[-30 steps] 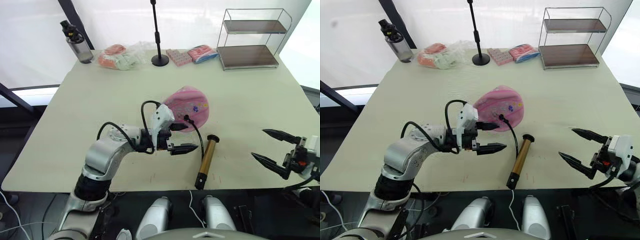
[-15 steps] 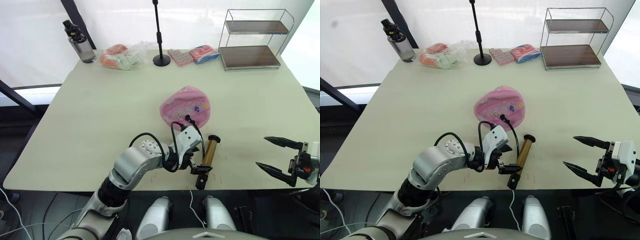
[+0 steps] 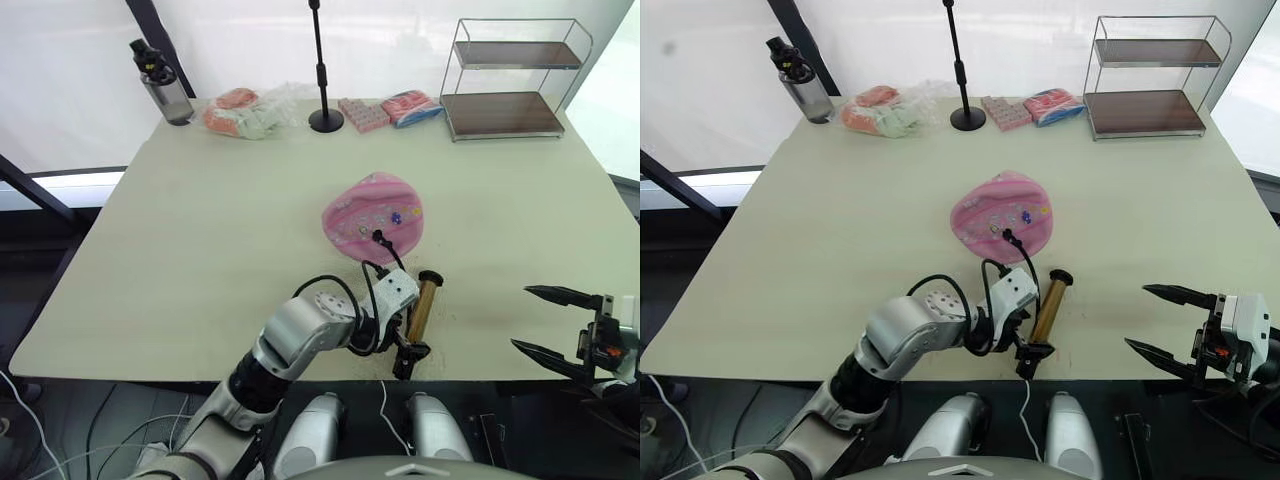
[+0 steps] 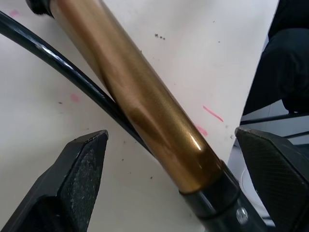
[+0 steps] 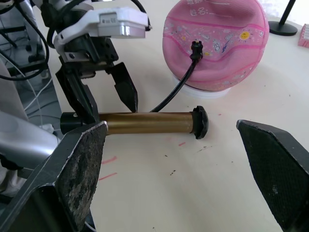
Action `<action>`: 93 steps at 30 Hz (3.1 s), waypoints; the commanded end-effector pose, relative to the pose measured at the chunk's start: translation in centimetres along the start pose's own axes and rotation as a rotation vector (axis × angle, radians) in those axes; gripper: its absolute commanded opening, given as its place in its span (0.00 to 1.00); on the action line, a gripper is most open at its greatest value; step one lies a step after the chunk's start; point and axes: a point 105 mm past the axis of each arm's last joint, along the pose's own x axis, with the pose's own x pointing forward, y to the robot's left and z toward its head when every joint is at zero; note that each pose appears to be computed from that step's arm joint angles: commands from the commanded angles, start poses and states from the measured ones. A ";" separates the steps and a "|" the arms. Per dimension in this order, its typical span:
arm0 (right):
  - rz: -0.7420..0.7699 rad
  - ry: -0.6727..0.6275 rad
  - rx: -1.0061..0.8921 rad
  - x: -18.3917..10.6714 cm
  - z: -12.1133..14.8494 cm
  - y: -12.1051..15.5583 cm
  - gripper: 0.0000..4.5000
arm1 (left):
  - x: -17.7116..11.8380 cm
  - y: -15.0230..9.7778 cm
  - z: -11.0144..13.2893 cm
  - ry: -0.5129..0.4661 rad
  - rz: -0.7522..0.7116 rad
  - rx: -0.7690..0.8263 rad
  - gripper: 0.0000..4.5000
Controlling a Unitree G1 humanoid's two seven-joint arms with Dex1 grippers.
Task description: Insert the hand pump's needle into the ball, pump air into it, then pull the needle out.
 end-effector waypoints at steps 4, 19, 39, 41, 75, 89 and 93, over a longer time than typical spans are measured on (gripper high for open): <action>0.002 -0.015 -0.058 -0.1 1.1 0.1 1.00 | 1.4 -0.7 0.4 0.008 0.006 0.040 1.00; -0.027 -0.028 -0.054 0.0 1.1 0.0 1.00 | -0.5 0.8 0.5 -0.043 -0.008 0.131 0.23; -0.285 -0.280 0.530 7.1 3.7 -1.7 1.00 | -5.1 2.8 2.3 -0.418 -0.105 0.257 0.23; -0.293 -0.329 0.602 7.7 4.4 -1.9 1.00 | -5.2 2.8 2.5 -0.449 -0.110 0.248 0.23; -0.289 -0.494 0.858 13.5 7.0 -1.6 1.00 | -4.7 2.8 2.3 -0.558 -0.145 0.206 0.23; -0.271 -0.467 0.836 14.0 7.0 -1.3 1.00 | -4.5 2.6 2.1 -0.557 -0.150 0.196 0.23; -0.267 -0.463 0.838 14.1 7.0 -1.3 0.84 | -4.5 2.6 2.0 -0.555 -0.149 0.194 0.23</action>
